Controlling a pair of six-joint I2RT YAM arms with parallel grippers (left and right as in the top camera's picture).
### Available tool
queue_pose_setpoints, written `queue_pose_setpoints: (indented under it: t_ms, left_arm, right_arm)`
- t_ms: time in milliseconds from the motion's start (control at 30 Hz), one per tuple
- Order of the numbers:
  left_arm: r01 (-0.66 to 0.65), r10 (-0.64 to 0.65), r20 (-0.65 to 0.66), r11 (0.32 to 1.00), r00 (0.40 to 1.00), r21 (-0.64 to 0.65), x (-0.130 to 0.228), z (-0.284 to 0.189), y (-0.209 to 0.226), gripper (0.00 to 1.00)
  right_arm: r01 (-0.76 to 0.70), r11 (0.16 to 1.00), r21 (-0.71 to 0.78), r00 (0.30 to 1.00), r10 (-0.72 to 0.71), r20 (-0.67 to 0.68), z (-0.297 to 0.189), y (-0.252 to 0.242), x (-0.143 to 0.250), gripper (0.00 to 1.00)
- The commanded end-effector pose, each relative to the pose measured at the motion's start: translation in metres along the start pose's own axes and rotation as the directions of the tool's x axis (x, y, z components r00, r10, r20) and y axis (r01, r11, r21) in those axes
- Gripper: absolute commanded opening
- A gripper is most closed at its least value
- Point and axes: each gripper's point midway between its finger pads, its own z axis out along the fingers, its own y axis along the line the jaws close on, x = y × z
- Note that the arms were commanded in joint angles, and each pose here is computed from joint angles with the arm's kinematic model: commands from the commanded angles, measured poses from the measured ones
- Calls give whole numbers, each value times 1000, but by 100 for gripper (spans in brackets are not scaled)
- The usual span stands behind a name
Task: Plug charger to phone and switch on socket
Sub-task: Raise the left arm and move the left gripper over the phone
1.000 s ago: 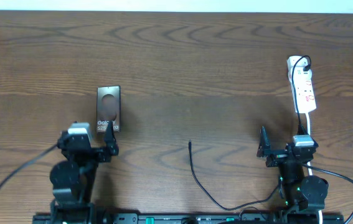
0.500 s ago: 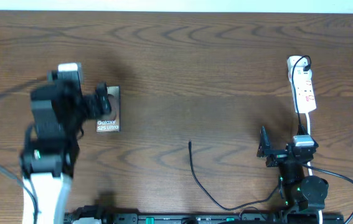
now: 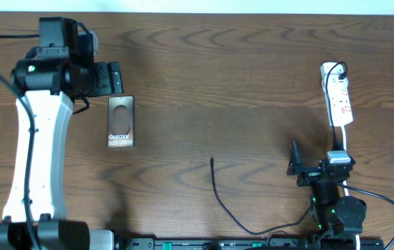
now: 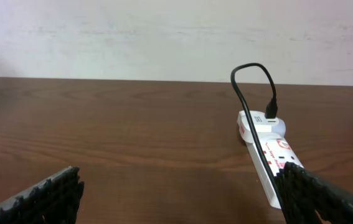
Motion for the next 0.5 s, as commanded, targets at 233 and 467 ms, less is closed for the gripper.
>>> queue_pose_setpoints:
  t_ms: [233,467]
  left_arm:
    - [8,-8,-30,1000,1000,3,-3,12,1,90]
    - [8,-8,-25,1000,1000,4,-4,12,1,100]
  right_arm:
    - [12,1000,8,1000,-12,-1,0,-1,1,99]
    - [12,1000,8,1000,-12,-1,0,-1,1,99]
